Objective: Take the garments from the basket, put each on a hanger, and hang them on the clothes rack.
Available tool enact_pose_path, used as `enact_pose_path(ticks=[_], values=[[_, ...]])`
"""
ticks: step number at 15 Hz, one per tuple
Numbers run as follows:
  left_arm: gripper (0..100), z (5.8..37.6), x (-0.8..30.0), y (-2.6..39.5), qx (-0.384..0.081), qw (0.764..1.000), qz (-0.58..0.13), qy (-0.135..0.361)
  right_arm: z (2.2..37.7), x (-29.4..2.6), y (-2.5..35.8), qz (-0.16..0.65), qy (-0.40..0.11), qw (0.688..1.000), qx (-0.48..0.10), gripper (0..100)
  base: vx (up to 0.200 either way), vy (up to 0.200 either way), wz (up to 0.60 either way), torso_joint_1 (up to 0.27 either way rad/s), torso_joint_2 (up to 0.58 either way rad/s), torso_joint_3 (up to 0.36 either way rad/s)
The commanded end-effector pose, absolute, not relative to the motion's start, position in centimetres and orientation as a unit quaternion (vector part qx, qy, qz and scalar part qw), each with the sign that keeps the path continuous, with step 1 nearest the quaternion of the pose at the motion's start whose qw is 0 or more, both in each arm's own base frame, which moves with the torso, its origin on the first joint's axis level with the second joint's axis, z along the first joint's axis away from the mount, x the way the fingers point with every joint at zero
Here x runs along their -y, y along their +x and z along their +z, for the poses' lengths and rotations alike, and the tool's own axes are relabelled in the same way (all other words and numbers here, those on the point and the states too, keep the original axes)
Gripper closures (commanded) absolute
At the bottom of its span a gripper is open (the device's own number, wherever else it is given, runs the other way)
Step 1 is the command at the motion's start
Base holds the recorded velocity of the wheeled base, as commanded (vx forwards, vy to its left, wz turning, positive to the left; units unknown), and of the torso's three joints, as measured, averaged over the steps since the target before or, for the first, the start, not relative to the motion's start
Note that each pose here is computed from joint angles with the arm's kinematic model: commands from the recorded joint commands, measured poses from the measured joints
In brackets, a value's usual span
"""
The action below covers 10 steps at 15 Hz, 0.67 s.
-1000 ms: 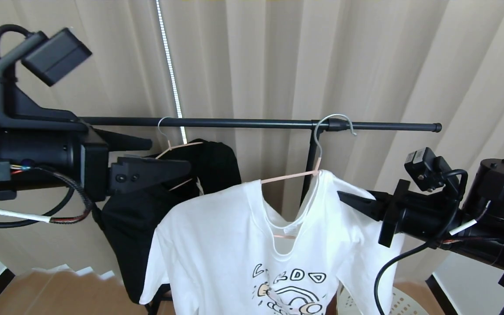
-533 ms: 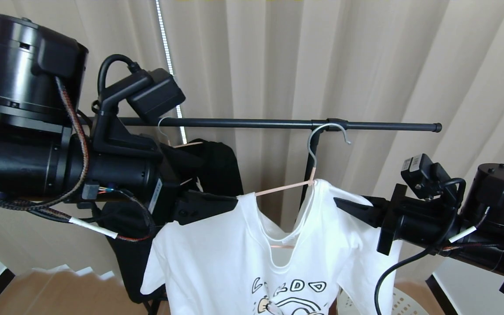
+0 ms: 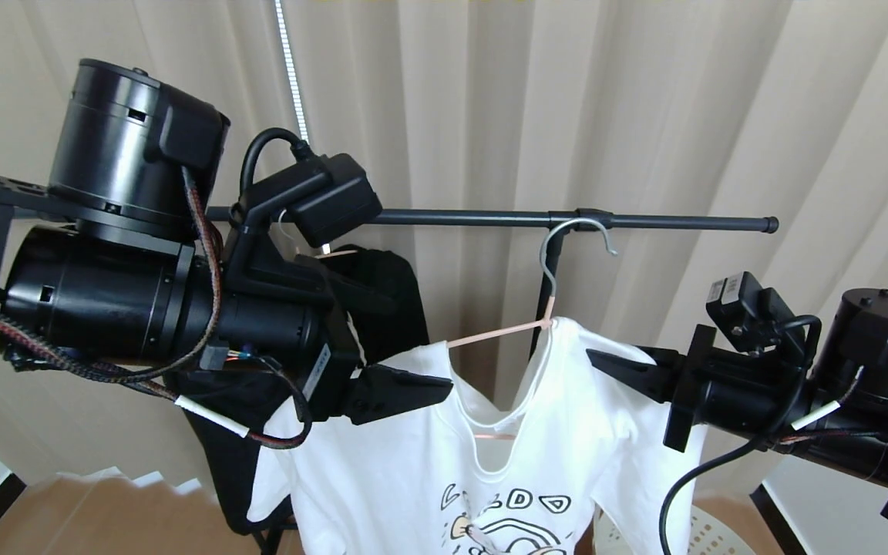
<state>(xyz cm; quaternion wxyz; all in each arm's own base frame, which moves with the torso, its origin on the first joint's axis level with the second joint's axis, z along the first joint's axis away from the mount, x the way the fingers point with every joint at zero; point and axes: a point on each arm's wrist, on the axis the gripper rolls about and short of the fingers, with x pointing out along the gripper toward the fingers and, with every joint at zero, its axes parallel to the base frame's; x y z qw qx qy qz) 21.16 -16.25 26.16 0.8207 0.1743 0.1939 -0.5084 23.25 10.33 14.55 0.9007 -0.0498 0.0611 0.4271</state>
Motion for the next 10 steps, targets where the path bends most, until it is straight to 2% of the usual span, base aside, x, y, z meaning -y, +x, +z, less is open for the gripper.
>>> enact_pose_path(ticks=[1,7,10], values=[[0,25.9,16.5,21.3,-0.190,0.809,-0.527,0.178,14.6,-10.3,23.2,0.427,-0.050,0.901,-0.060,100,0.000,0.000,0.00,0.000,0.00,0.000],[0,24.6,17.1,22.3,-0.177,0.776,-0.570,0.205,14.7,-10.2,22.8,0.428,-0.063,0.900,-0.053,100,0.000,0.000,0.00,0.000,0.00,0.000],[0,23.9,17.6,23.0,-0.186,0.770,-0.575,0.205,14.6,-10.1,22.6,0.430,-0.068,0.899,-0.051,100,0.000,0.000,0.00,0.000,0.00,0.000]])
